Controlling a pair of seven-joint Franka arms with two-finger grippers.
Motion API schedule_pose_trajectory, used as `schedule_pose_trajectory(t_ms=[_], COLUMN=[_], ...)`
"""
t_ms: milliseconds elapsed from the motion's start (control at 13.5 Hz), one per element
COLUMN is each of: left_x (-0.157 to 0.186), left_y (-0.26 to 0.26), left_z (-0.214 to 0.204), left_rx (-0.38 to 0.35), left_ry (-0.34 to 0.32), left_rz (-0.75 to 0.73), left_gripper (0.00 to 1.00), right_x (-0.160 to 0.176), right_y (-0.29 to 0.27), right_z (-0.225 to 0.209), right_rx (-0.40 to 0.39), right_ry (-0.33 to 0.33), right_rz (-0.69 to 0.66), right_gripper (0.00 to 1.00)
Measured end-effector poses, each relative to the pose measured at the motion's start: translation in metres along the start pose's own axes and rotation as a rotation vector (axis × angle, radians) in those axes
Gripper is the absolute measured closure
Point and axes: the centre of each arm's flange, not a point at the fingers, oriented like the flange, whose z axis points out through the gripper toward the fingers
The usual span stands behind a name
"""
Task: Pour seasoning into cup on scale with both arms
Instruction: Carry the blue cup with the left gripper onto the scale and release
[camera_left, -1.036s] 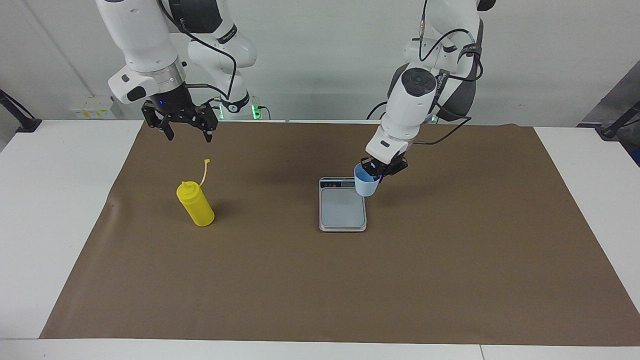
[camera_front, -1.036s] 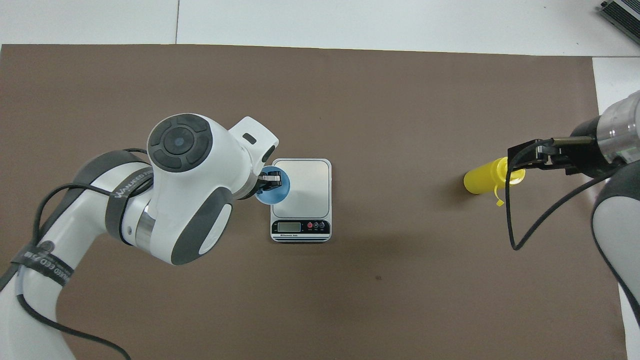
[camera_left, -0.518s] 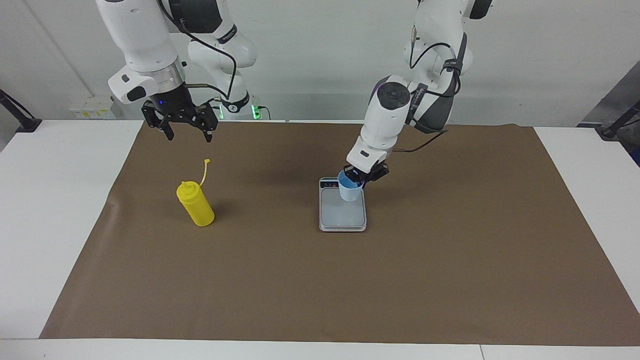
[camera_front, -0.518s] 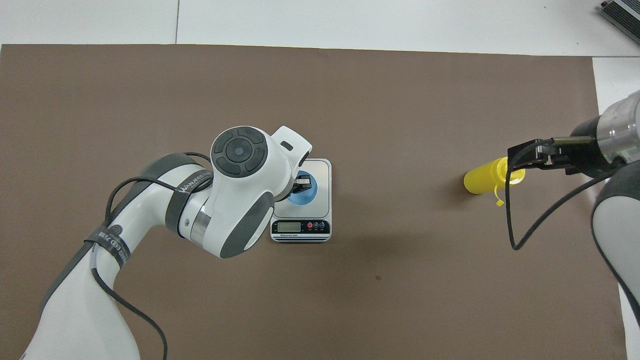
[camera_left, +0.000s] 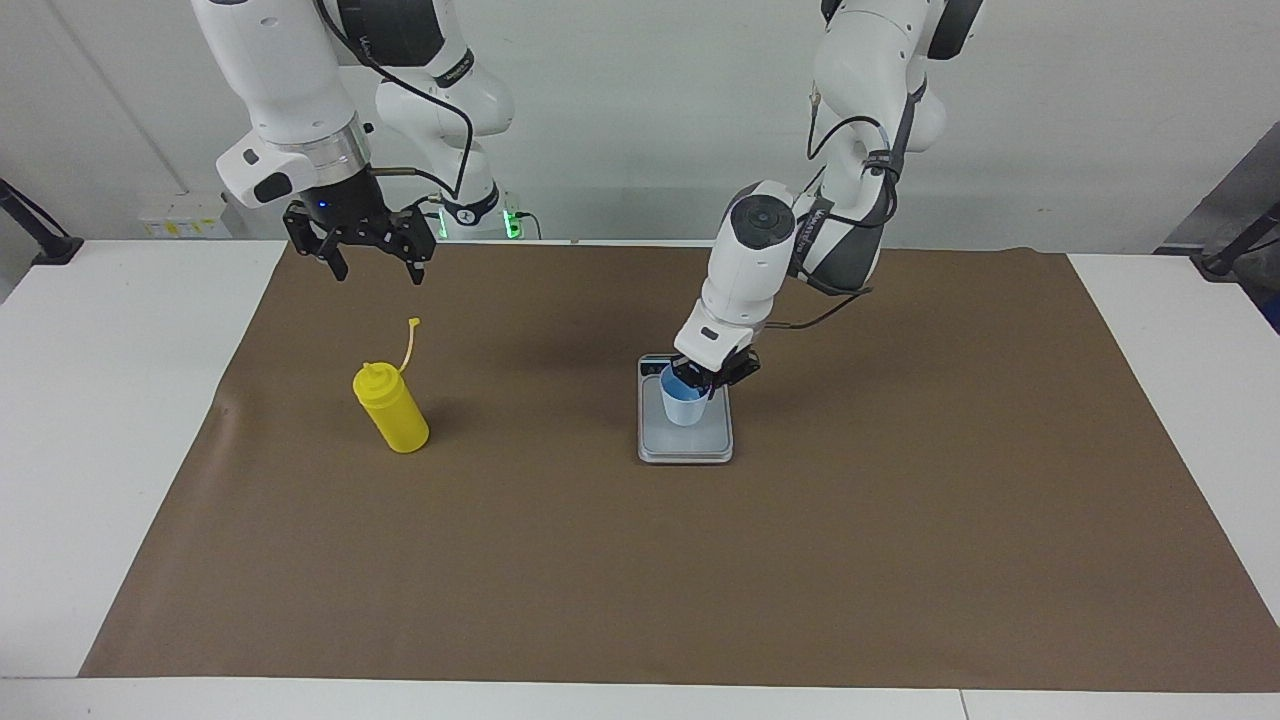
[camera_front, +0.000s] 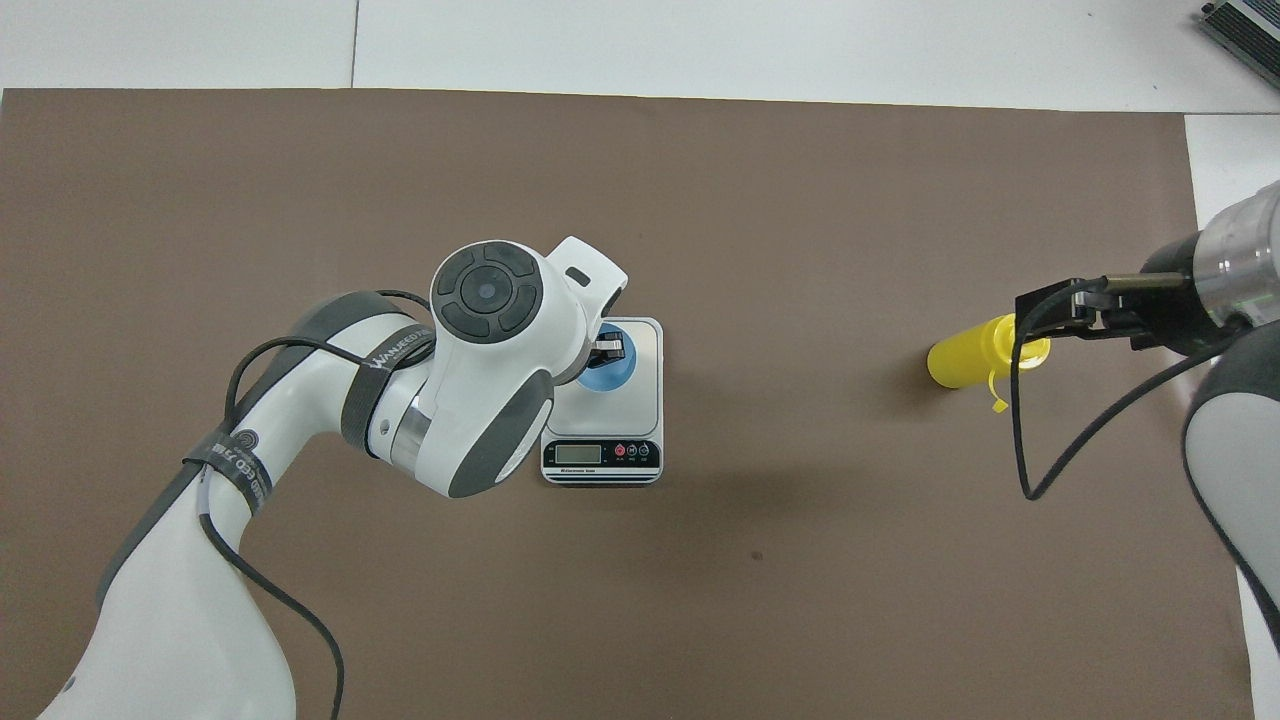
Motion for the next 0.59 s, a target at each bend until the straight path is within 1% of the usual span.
schedule_pose_trajectory(t_ms=[370, 592], left_x=[0.002, 0.0021], left_y=[-0.0016, -0.0024], left_z=[0.0024, 0.0064], left_rx=[0.005, 0.02], left_ry=[0.004, 0.008], left_rz=[0.0, 0.011], left_gripper=[0.96, 0.96], right_x=[0.0001, 0.0001], right_y=[0.0, 0.0], right_z=[-0.0001, -0.0001], right_rx=[0.0, 0.0], right_ry=[0.001, 0.001], right_rz=[0.0, 0.0], right_gripper=[0.0, 0.0])
